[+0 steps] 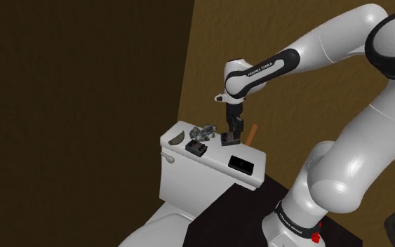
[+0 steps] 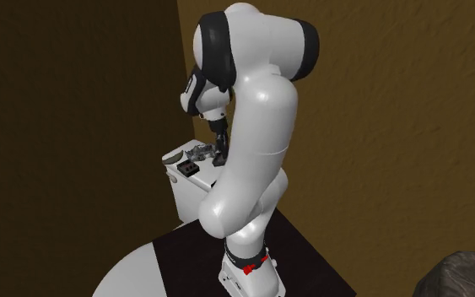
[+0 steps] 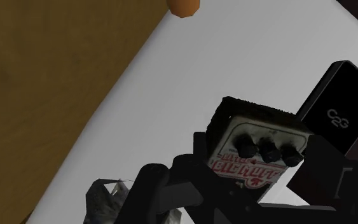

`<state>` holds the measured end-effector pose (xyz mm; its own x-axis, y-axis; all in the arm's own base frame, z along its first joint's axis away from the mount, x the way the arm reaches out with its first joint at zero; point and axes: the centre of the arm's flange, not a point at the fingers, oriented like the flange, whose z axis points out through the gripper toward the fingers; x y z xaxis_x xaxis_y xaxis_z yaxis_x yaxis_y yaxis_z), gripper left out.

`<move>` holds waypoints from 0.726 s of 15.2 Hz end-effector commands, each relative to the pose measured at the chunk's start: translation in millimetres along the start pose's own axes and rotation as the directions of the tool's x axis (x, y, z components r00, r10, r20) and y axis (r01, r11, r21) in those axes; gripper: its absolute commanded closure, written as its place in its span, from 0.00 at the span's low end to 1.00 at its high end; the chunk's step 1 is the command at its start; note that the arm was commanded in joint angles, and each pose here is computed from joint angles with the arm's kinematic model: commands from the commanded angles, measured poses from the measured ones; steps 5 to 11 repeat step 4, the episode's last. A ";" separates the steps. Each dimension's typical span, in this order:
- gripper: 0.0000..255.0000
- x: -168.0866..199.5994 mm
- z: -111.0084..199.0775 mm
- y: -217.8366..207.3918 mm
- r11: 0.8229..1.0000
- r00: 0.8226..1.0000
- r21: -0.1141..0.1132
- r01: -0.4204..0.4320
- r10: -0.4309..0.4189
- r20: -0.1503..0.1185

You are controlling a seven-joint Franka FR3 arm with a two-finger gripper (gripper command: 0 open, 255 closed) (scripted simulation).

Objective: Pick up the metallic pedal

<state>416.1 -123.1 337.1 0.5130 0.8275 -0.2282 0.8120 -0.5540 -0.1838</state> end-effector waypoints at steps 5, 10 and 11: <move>1.00 -4.0 -16.2 -3.4 1.000 1.000 0.000 0.000 0.000 0.000; 1.00 -4.0 -16.2 -3.4 1.000 1.000 0.000 0.000 0.000 0.000; 1.00 -4.0 -16.2 -3.4 1.000 1.000 0.000 0.000 0.000 0.000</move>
